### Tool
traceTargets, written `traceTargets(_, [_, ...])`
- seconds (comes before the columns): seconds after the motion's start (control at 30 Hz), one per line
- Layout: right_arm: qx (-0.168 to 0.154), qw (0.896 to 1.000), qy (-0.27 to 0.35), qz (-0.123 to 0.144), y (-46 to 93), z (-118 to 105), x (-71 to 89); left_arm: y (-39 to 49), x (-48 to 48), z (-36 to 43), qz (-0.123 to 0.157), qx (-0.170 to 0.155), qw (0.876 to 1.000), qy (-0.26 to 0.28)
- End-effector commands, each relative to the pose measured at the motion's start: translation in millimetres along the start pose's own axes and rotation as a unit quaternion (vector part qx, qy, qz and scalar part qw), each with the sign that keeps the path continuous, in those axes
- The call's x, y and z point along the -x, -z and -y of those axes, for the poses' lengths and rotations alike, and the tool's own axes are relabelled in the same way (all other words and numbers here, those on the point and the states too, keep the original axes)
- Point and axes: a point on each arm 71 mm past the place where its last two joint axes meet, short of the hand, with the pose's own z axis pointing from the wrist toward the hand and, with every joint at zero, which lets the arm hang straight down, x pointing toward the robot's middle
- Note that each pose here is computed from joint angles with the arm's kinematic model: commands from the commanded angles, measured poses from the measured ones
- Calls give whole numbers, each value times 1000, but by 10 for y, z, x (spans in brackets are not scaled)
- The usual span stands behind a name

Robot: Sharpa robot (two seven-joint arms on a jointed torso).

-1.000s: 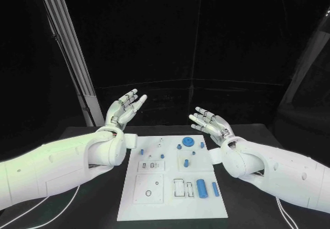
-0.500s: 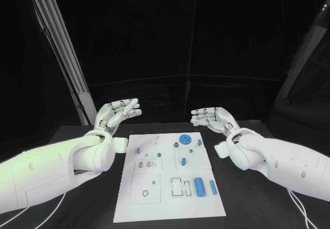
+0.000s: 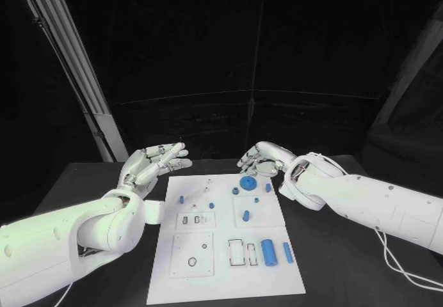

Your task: Assemble the parts on the task board

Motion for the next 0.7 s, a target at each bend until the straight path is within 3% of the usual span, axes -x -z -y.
traceTargets(0.03, [-17,989,141,-47,-52,-16,-52,16,-57,25,-14,-7,999,41])
traceTargets(0.33, [-18,975,206,-76,-126,-72,-105,32,-110,13,-22,2,998,57])
traceTargets(0.7, [-24,968,226,-108,-142,-77,-147,44,-106,17,-24,5,998,60])
